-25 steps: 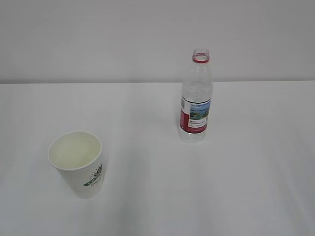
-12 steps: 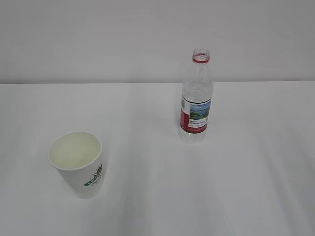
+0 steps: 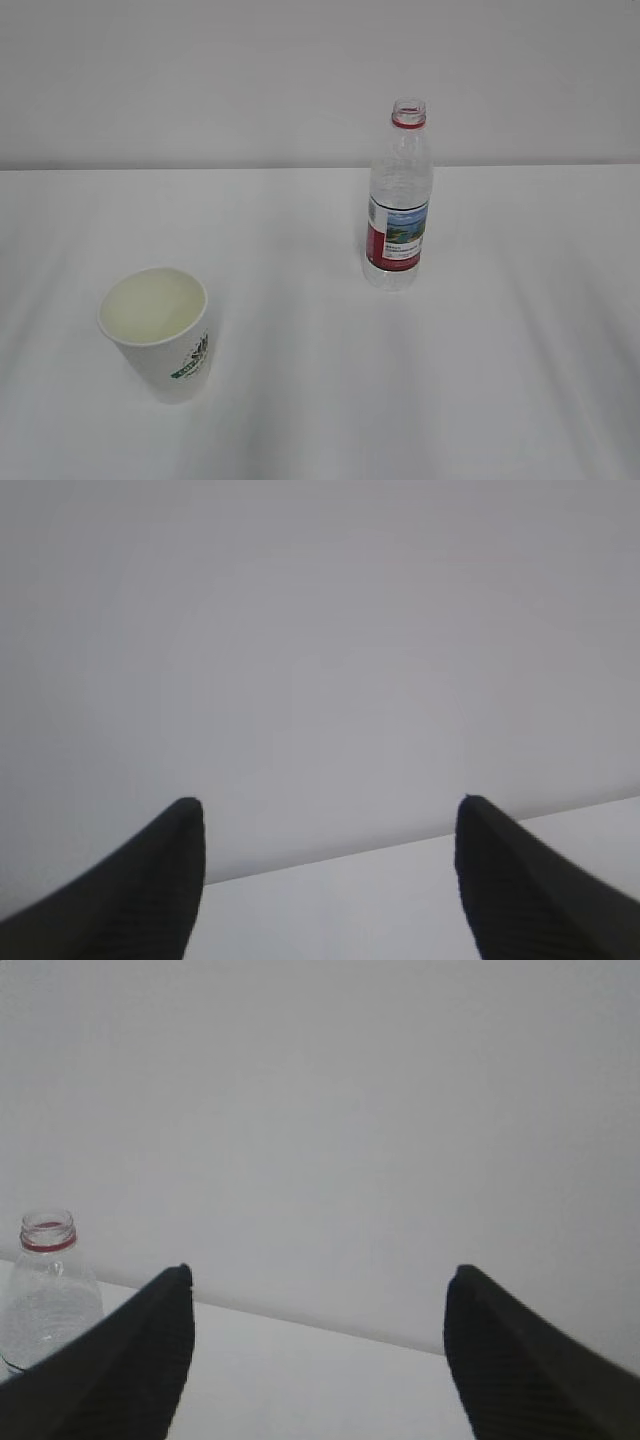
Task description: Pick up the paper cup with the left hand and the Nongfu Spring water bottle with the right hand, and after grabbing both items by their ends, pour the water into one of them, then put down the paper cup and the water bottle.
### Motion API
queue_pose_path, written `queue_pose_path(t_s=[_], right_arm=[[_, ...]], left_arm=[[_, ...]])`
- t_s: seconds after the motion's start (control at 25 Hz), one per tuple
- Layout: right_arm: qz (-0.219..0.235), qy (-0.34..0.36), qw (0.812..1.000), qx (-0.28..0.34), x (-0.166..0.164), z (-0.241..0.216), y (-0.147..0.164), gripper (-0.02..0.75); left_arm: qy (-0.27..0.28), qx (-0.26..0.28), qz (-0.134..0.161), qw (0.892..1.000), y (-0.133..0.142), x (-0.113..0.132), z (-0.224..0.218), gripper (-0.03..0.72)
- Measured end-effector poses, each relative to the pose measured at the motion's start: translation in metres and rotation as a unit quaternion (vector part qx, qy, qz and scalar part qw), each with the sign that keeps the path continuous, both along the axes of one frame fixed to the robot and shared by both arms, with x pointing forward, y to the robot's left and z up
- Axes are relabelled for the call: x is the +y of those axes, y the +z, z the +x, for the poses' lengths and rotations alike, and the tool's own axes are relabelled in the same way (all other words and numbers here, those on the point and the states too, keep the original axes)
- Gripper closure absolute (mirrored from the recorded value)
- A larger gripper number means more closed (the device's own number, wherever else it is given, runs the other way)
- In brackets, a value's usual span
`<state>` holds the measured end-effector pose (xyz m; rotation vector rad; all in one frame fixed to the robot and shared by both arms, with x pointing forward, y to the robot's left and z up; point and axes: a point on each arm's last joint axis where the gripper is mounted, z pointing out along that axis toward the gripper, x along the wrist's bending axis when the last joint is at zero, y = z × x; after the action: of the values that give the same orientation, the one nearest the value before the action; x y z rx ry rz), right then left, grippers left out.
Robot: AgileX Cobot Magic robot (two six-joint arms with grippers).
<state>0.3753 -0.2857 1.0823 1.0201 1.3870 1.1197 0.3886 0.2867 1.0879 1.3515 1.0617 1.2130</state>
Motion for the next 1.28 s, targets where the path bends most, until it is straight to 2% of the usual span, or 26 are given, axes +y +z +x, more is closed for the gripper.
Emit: queue_pose_path(t_s=[0.6, 0.84, 1.04, 1.28], right_arm=[[0.001, 0.025, 0.997, 0.072, 0.01, 0.061, -0.057, 0.151], [0.007, 0.036, 0.997, 0.071, 0.012, 0.065, -0.079, 0.15], [0.011, 0.041, 0.996, 0.075, 0.013, 0.068, -0.091, 0.15], [0.018, 0.048, 0.996, 0.079, 0.014, 0.062, -0.109, 0.15]], left_arm=[[-0.021, 0.061, -0.016, 0.998, -0.048, -0.008, 0.061, 0.118], [-0.004, 0.062, -0.054, 0.997, -0.089, -0.005, 0.055, 0.118], [-0.007, 0.05, -0.063, 0.997, -0.113, -0.005, 0.045, 0.118], [-0.011, 0.039, -0.068, 0.997, -0.128, -0.005, 0.037, 0.118]])
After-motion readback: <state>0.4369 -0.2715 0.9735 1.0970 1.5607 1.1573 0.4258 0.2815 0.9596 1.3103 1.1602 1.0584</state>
